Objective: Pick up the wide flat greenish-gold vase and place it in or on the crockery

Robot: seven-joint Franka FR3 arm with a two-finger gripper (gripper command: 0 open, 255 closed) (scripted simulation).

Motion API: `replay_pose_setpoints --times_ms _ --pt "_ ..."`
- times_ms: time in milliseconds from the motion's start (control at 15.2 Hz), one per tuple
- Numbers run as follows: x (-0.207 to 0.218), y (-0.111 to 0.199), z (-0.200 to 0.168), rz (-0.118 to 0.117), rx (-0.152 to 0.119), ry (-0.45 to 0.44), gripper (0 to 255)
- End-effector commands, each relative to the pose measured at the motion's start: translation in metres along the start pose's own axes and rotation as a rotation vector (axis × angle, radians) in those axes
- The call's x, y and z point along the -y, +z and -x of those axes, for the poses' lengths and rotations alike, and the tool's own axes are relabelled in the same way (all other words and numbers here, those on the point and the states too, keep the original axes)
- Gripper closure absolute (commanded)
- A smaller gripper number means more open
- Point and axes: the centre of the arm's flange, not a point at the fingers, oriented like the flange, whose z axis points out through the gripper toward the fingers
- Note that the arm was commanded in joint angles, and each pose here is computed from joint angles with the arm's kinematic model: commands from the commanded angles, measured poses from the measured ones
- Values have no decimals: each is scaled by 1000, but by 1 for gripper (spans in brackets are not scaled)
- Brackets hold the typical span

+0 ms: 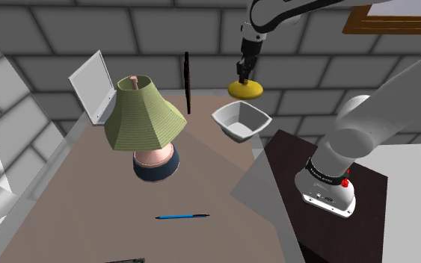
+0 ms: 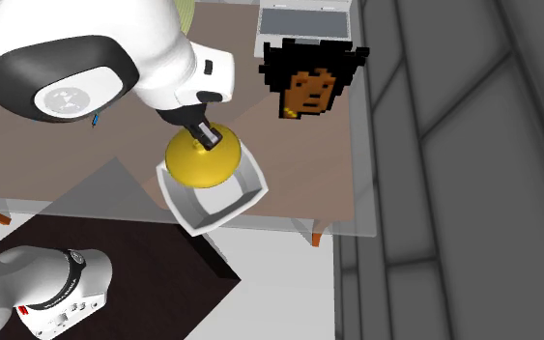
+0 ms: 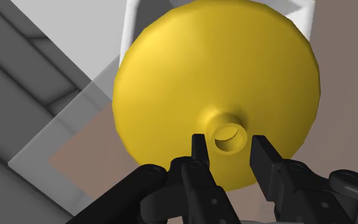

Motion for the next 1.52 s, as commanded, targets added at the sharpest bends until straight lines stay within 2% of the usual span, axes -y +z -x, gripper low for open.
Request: replay_pose_setpoints --times_ms 0,1452 --pt "13 -1 15 1 0 1 255" --pt "8 112 21 1 0 1 255"
